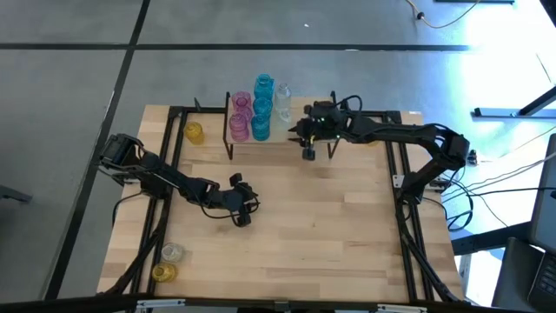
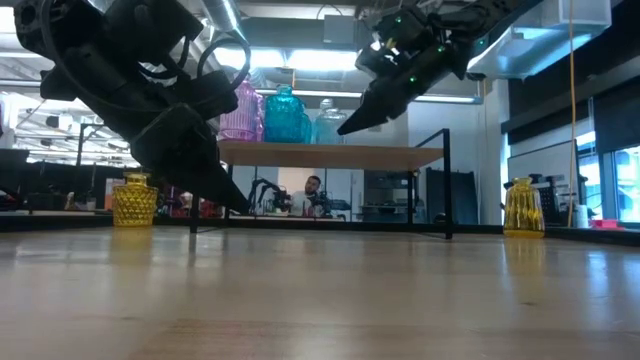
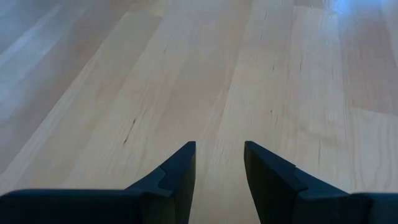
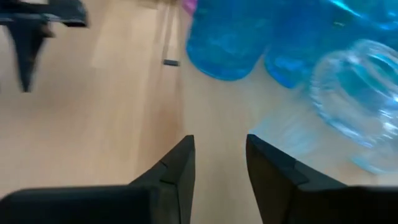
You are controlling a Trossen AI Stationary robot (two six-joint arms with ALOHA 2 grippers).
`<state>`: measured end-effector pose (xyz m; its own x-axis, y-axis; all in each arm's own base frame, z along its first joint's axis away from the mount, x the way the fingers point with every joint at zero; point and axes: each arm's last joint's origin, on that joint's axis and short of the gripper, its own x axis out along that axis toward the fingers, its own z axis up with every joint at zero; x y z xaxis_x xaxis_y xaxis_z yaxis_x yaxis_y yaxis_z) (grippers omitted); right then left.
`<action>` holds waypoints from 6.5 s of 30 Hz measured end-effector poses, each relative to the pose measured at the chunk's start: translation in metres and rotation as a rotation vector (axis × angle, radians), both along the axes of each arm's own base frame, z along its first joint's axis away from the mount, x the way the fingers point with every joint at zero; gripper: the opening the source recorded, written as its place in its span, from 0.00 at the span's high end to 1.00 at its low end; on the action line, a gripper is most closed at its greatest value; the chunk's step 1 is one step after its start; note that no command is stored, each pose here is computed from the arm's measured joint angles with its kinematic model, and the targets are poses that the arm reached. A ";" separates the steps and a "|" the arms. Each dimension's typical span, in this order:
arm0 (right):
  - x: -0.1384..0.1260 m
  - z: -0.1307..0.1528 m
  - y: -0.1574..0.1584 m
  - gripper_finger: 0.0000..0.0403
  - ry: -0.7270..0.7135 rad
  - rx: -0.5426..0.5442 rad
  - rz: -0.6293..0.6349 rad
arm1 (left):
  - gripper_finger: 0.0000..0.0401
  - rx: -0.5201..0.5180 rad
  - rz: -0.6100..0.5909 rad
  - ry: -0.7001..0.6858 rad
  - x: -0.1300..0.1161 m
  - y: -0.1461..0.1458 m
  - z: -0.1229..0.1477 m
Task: Sort vases onto shelf
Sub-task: Put the top transparent flower vase on the shelf aligned with the other transparent flower vase, then put the transparent flower vase on the shelf aligned with the other transparent flower vase
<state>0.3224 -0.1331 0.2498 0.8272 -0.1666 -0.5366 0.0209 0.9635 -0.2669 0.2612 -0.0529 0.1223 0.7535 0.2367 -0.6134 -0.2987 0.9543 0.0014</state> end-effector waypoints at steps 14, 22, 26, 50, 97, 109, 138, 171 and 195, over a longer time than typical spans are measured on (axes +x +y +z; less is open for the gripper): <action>0.000 0.002 -0.006 0.69 0.026 -0.140 -0.134 | 0.68 0.001 0.000 -0.001 0.000 0.000 0.000; -0.002 0.002 -0.009 0.69 0.057 -0.197 -0.228 | 0.68 0.001 0.000 -0.001 0.000 0.000 0.000; -0.002 0.002 -0.009 0.69 0.055 -0.200 -0.230 | 0.68 0.001 0.001 -0.001 0.000 0.000 0.000; 0.002 0.011 -0.012 0.69 -0.026 -0.271 -0.286 | 0.68 0.001 0.000 -0.001 0.000 0.000 0.000; 0.005 0.011 -0.005 0.69 -0.033 -0.255 -0.246 | 0.68 0.002 0.002 -0.002 0.000 0.000 0.000; -0.005 0.028 0.041 0.69 0.007 -0.155 -0.098 | 0.68 -0.006 -0.007 0.003 0.000 0.000 0.000; -0.050 -0.062 0.210 0.69 0.224 0.079 0.509 | 0.68 -0.399 0.042 0.724 -0.010 -0.062 0.171; -0.048 -0.062 0.205 0.69 0.216 0.143 0.368 | 0.68 -0.807 0.421 0.854 -0.143 -0.100 0.140; -0.051 -0.065 0.205 0.69 0.259 0.176 0.348 | 0.68 -0.672 0.380 0.849 -0.157 -0.127 0.120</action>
